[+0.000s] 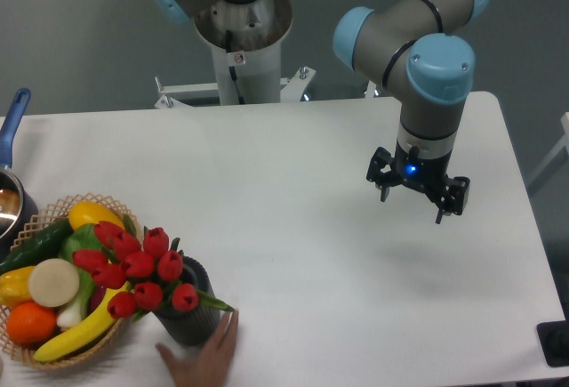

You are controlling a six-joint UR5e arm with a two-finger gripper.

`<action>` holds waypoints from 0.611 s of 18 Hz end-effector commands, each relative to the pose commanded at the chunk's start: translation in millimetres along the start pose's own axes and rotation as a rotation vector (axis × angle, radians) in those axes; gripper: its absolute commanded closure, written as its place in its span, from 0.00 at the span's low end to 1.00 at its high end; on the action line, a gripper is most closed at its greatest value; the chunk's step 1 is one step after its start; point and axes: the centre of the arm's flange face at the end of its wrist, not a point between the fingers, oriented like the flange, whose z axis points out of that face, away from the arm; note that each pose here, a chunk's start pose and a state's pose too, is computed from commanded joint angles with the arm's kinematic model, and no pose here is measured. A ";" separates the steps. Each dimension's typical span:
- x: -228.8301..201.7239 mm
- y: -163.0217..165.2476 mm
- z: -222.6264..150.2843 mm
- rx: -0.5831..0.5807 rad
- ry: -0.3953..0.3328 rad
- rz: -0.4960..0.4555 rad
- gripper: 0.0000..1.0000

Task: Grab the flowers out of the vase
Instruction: 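Move the open gripper toward the red tulips in the black vase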

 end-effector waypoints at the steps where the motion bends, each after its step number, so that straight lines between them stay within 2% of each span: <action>1: 2.8 -3.2 -0.3 0.002 0.001 0.006 0.00; 3: 11.7 -10.3 2.4 0.009 0.008 0.021 0.00; 6: 23.3 -9.9 13.7 0.044 -0.025 0.017 0.00; 9: 52.5 -10.3 26.8 0.181 -0.056 -0.018 0.00; 11: 65.7 -11.0 24.2 0.261 -0.043 -0.021 0.00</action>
